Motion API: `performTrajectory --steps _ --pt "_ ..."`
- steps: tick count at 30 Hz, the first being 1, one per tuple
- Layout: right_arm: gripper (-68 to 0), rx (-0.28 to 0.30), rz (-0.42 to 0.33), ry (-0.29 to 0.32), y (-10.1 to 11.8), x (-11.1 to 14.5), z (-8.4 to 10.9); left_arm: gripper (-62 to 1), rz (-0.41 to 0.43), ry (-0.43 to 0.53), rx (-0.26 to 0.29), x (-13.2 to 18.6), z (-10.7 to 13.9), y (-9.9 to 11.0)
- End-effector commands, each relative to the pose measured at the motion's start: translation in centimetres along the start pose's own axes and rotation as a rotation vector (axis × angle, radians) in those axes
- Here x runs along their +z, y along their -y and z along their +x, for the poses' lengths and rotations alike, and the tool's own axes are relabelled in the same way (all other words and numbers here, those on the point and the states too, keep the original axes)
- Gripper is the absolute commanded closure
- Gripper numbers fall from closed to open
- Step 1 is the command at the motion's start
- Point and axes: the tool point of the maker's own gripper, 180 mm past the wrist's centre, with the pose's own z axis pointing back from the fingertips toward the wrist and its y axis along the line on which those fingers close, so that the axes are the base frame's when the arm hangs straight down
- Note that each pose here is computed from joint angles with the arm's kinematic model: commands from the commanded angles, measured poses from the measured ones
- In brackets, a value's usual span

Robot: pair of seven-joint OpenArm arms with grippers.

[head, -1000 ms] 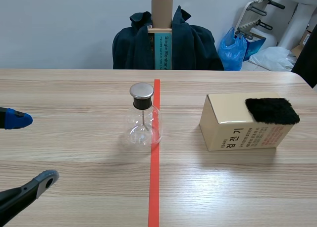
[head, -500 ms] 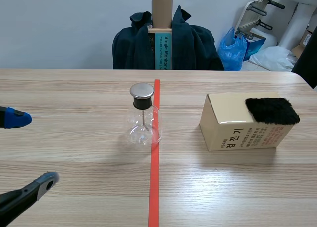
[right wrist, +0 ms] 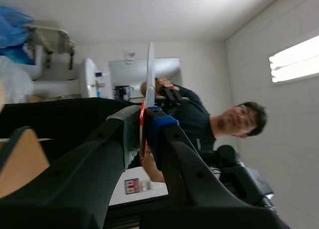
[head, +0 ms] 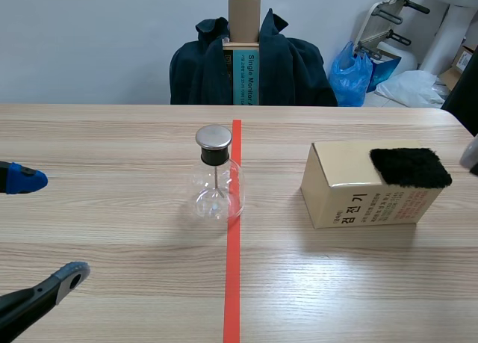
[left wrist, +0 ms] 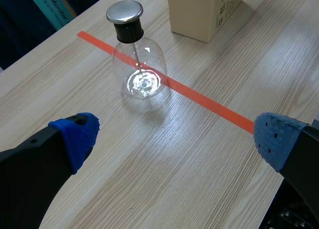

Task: Do the electroscope experiment.
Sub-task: 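Rub the plate on the fur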

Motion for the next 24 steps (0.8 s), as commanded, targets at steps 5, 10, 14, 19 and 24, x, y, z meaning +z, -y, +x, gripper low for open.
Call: performTrajectory --steps 5,10,14,19,24 --pt "-0.8 0.009 0.066 0.024 -2.7 0.6 0.5 -62.3 -0.002 0.029 0.011 -0.1 0.6 0.2" --pt "-0.8 -0.009 0.16 0.044 -6.0 2.1 1.2 -62.3 -0.002 0.029 0.011 -0.1 0.6 0.2" --pt "-0.8 -0.011 0.219 0.098 -7.8 3.0 2.3 -62.3 -0.002 0.029 0.011 -0.1 0.6 0.2" --pt "-0.8 -0.023 0.281 0.147 -9.2 3.8 3.1 -62.3 -0.002 0.029 0.011 -0.1 0.6 0.2" --pt "-0.8 -0.045 0.328 0.175 -10.1 4.3 3.6 -62.3 -0.002 0.03 0.011 -0.1 0.6 0.2"
